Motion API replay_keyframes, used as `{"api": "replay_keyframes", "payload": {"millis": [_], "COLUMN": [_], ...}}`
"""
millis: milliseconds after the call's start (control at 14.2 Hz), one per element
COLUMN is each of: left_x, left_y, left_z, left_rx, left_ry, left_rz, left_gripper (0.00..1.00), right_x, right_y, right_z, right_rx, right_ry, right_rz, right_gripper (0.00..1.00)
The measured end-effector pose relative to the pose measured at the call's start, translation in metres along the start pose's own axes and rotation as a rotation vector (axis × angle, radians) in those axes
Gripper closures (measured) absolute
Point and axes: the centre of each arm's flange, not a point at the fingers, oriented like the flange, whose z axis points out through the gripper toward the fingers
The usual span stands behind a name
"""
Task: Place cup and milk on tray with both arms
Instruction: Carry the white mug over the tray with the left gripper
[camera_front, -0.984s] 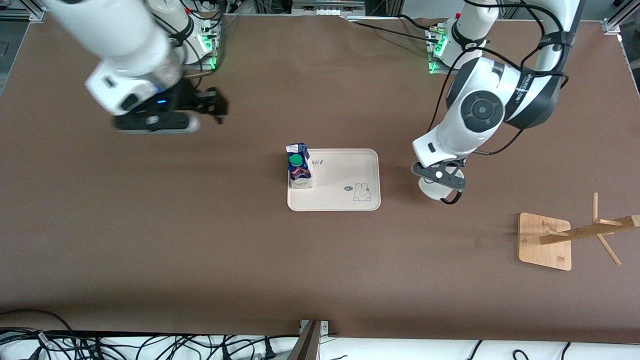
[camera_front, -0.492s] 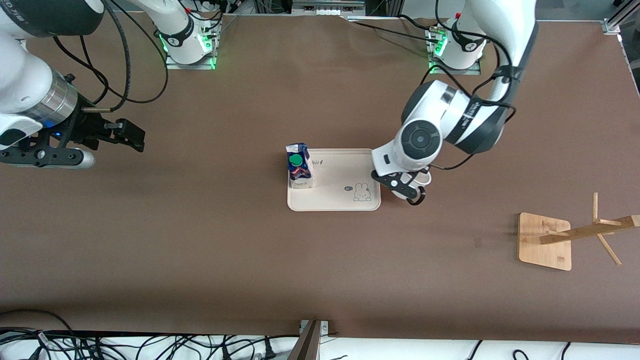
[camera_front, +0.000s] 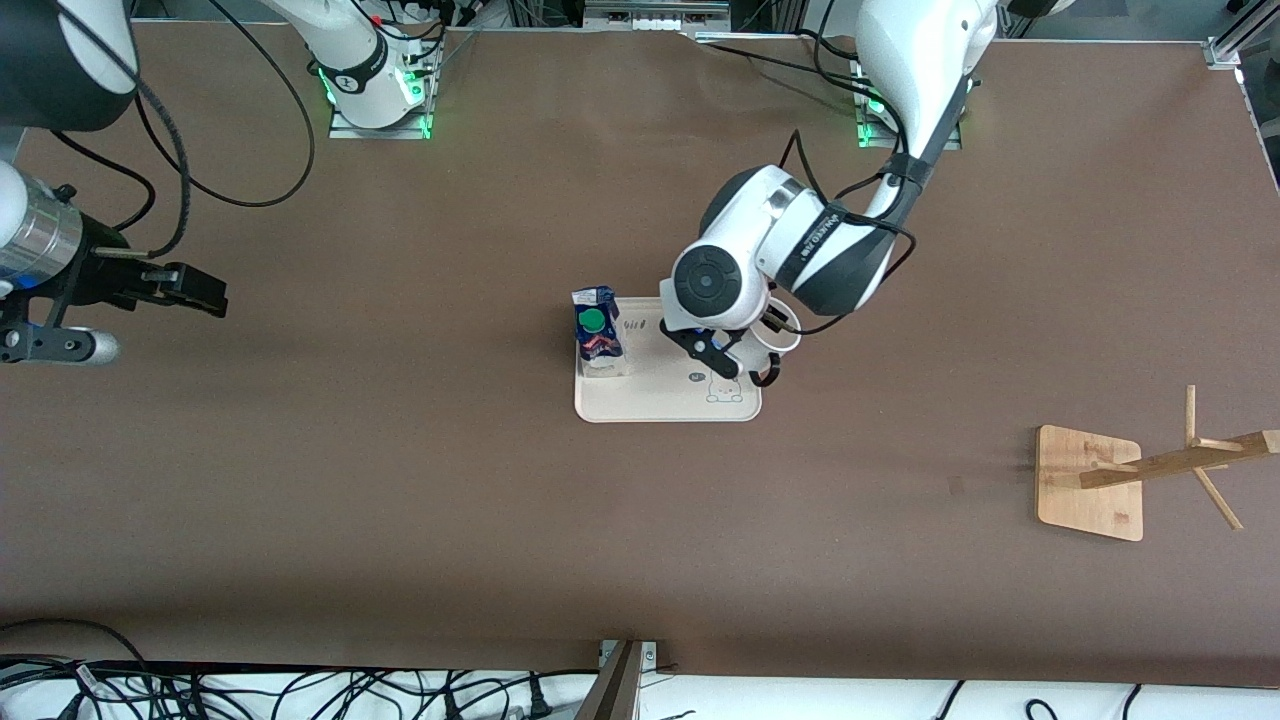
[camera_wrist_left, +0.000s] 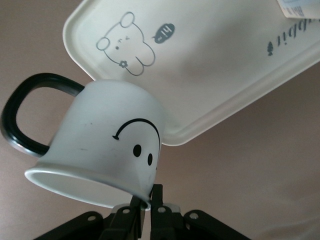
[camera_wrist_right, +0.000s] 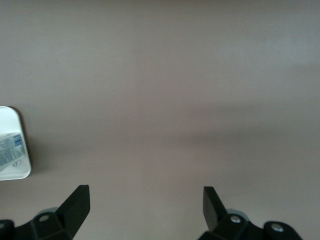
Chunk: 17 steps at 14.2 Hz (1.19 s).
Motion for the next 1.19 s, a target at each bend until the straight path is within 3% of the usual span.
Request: {"api": "replay_keyframes", "payload": {"millis": [211, 633, 1195], "left_x": [0.000, 0.016, 0.033], "left_y": [0.011, 0.020, 0.033], "left_z": [0.005, 0.032, 0.035], "left_rx": [0.029, 0.032, 0.036], "left_ry": [-0.052, -0.094, -0.068], "left_rz": [0.017, 0.030, 0.045], "left_gripper": [0.91, 0.91, 0.91], "right_x": [0.005, -0.025, -0.027], "right_y": [0.044, 0.064, 0.072], "right_z": [0.006, -0.031, -0.020], "right_rx": [-0.018, -0.045, -0.049], "right_ry": [0.050, 0.128, 0.100], "right_rz": [0.036, 0.054, 0.089], "right_gripper": [0.00, 0.00, 0.00]}}
